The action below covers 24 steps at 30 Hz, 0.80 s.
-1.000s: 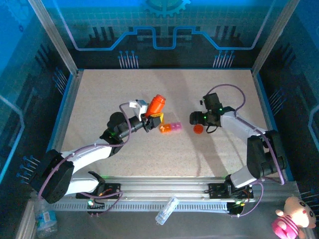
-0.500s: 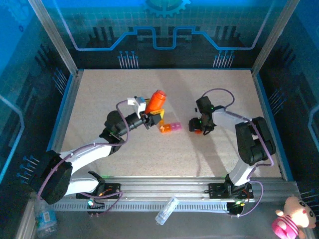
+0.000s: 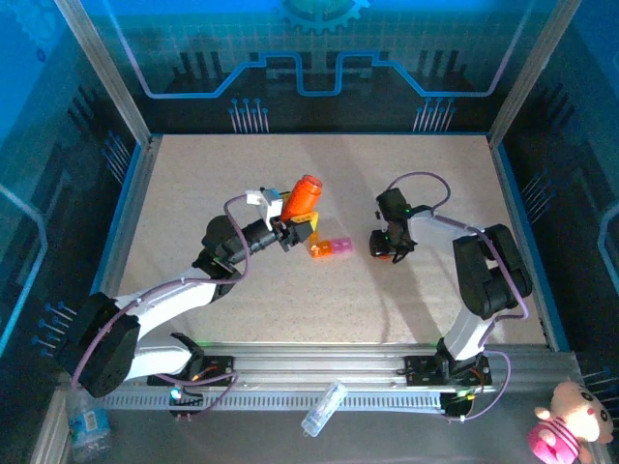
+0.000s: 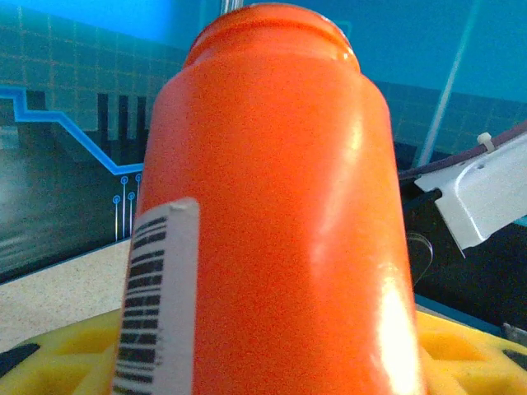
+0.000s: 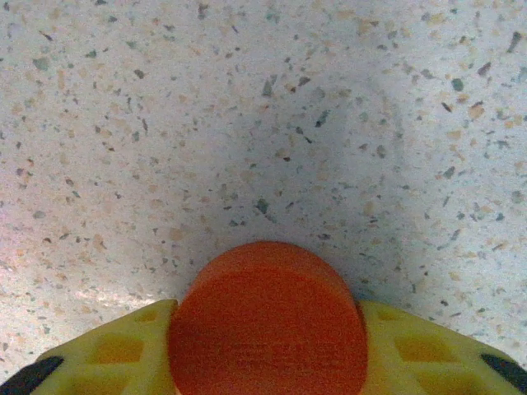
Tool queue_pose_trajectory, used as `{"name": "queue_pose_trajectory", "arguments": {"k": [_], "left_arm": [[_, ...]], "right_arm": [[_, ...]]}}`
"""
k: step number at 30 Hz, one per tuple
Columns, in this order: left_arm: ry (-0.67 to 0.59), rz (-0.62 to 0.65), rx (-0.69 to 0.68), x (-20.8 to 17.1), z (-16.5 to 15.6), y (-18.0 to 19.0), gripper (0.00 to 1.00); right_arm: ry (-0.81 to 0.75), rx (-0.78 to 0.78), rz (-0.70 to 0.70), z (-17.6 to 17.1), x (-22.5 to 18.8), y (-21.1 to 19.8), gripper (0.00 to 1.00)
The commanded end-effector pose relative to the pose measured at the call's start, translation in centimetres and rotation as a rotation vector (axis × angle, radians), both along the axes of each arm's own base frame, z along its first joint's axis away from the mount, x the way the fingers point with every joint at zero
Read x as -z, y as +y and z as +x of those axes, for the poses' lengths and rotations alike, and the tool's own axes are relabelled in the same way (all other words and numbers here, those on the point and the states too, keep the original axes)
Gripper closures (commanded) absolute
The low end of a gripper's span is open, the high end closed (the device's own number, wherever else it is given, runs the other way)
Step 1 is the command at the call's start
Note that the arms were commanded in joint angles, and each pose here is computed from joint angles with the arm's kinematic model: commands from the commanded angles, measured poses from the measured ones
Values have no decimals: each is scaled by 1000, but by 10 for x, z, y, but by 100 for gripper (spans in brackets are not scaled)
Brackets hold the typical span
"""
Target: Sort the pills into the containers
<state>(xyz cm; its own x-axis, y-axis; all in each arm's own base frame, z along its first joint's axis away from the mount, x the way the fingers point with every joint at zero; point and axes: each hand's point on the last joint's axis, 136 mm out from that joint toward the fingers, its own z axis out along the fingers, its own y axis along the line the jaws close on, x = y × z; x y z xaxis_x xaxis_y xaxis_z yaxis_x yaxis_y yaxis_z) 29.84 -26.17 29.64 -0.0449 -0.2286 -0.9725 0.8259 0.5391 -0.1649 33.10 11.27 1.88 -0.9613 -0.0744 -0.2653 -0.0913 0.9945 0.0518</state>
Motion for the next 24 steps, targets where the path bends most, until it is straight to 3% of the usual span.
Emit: {"name": "queue_pose_trajectory", "arguments": {"k": [1,10,17,24], "left_arm": [[-53,-22,9,-9,-8,4,100],[25,37,101,29,-13,-10,100],[71,23,193,44,-16,-23,100],[103,3,289,50,-20,-35,100]], "right_arm": [[-20,-10,30,-1,-14,7,59],[-204,-39,305,19,-127,39,60],[-311,-180,560,24,-222,72,61],[-351,-355,720,13,-277,95,61]]}}
